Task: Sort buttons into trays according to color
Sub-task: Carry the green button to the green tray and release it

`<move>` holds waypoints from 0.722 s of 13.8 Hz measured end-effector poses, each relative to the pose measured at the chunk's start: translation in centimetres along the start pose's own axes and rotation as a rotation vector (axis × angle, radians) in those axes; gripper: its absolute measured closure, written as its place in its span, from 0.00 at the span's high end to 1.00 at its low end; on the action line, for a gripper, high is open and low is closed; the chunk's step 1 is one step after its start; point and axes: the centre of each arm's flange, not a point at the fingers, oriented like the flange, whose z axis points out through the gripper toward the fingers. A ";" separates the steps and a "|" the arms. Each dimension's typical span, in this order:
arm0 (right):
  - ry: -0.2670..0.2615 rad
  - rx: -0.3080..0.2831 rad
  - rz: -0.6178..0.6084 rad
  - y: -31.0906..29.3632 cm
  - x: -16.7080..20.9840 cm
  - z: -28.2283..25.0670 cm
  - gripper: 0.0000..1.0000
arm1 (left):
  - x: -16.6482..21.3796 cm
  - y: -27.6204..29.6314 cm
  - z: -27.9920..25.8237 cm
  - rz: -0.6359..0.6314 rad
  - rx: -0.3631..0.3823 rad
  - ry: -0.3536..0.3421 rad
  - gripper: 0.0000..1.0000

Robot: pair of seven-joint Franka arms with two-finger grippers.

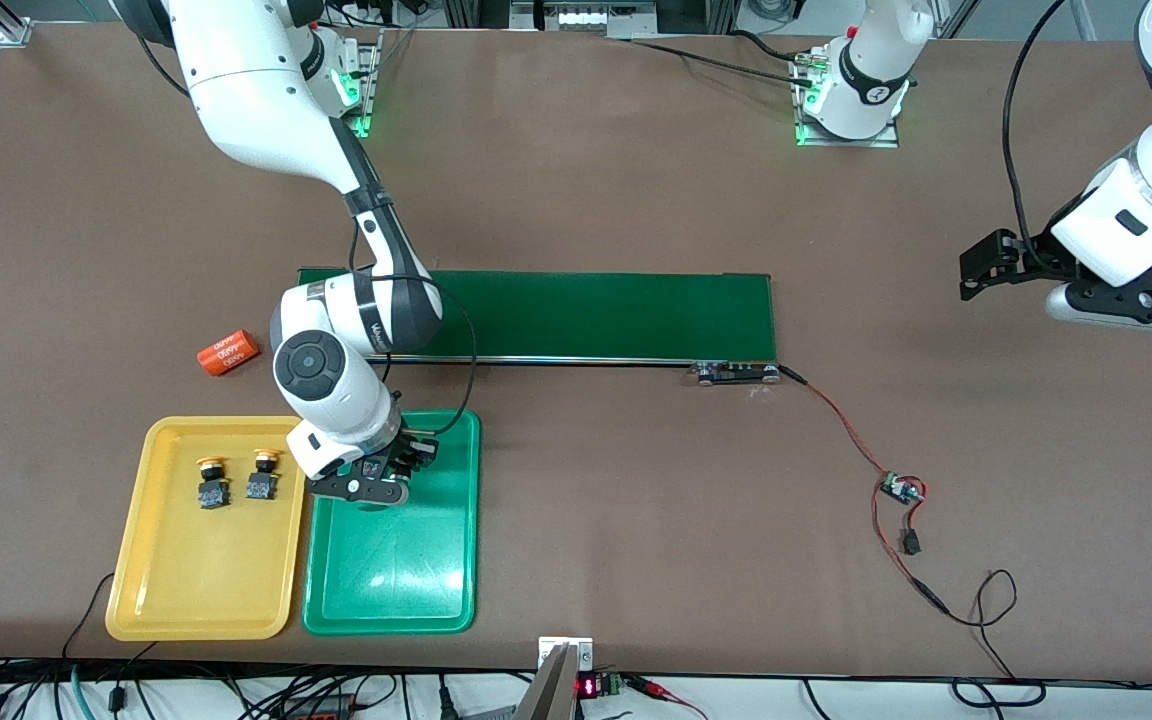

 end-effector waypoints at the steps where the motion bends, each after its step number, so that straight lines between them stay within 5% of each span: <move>1: 0.001 0.000 -0.011 0.0 0.1 0.1 0.33 | 0.0 0.0 0.0 0.000 0.000 0.000 1.00; 10: 0.006 -0.010 -0.030 1.1 0.7 2.1 0.33 | 0.0 0.4 0.0 0.006 0.000 0.000 1.00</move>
